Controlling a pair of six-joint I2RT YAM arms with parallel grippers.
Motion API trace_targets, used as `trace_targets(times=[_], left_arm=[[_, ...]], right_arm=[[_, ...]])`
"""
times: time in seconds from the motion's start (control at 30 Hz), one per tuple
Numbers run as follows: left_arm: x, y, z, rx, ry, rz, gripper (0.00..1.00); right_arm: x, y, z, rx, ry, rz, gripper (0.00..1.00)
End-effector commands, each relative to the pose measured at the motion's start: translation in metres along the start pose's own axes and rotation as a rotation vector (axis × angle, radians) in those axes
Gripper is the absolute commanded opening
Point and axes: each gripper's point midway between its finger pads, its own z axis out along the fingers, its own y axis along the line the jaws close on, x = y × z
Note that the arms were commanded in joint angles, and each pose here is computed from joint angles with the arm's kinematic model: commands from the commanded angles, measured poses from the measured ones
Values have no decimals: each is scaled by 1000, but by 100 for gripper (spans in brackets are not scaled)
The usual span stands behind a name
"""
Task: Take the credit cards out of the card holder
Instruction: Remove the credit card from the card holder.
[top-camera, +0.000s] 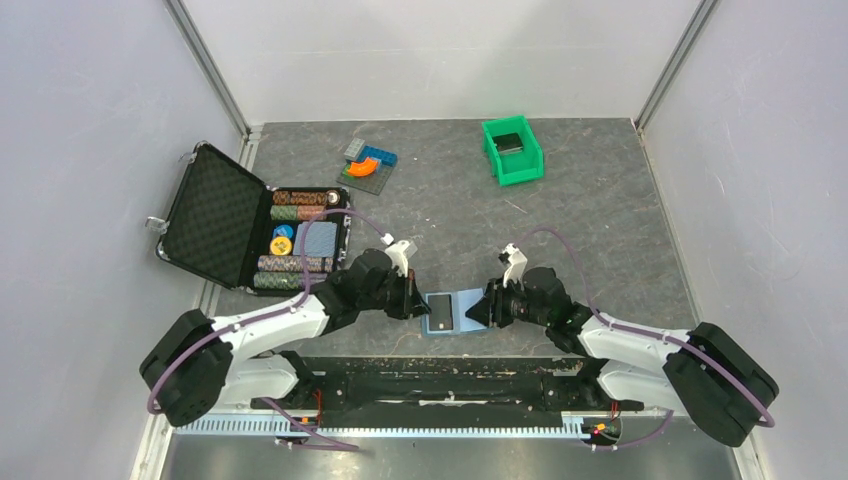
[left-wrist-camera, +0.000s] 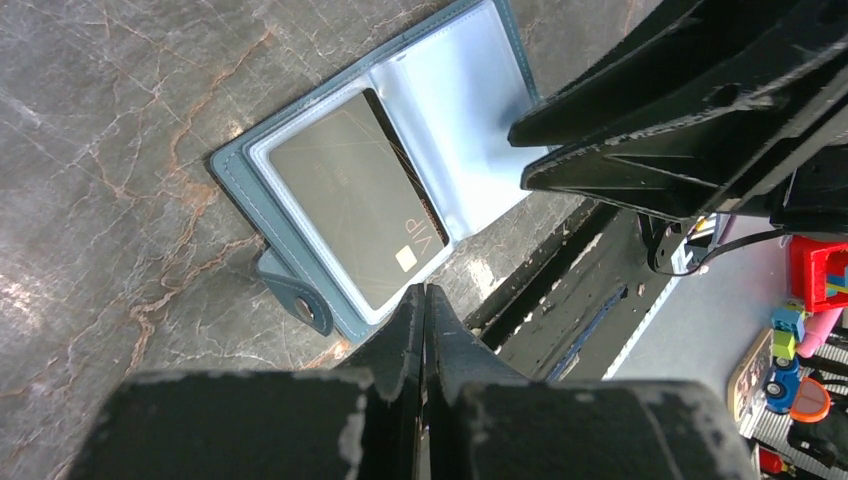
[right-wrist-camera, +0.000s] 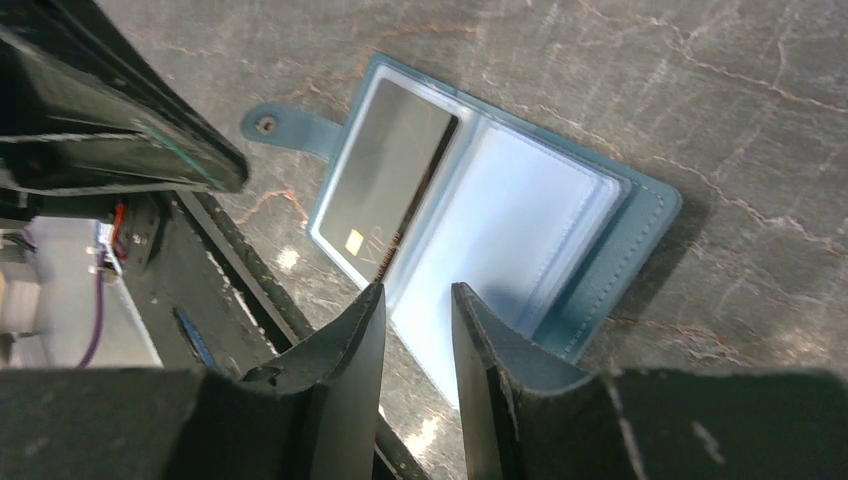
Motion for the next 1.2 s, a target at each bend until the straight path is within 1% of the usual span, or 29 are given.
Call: trace_targets(times=[0.0, 0.17, 0.27, 0.4, 0.6, 0.67, 0.83, 1.0, 1.17], left_arm=[[-15, -14, 9, 85, -71, -15, 2], [-13, -10, 23, 86, -60, -25, 2], [-15, 2, 32, 34, -70, -46, 2], [-9, 13, 40, 6, -63, -65, 2], [9, 27, 44, -29, -20, -77, 2], [10, 28, 39, -31, -31, -78, 2], [15, 38, 30, -65, -57, -74, 2], [23, 42, 30, -66, -37, -73, 2], [28, 42, 32, -56, -19, -72, 2]], right_arm=[[-22, 26, -1, -112, -82, 5, 33], [-27, 40, 1, -174, -86, 30, 32], [-28, 40, 4, -174, -84, 40, 32], [-20, 35, 13, -170, -50, 73, 31], [-3, 38, 20, -231, 3, 125, 27], [2, 34, 21, -220, 14, 138, 26], [8, 23, 24, -174, 25, 143, 25], [8, 12, 27, -112, 22, 139, 25], [4, 15, 28, -116, 14, 135, 24]])
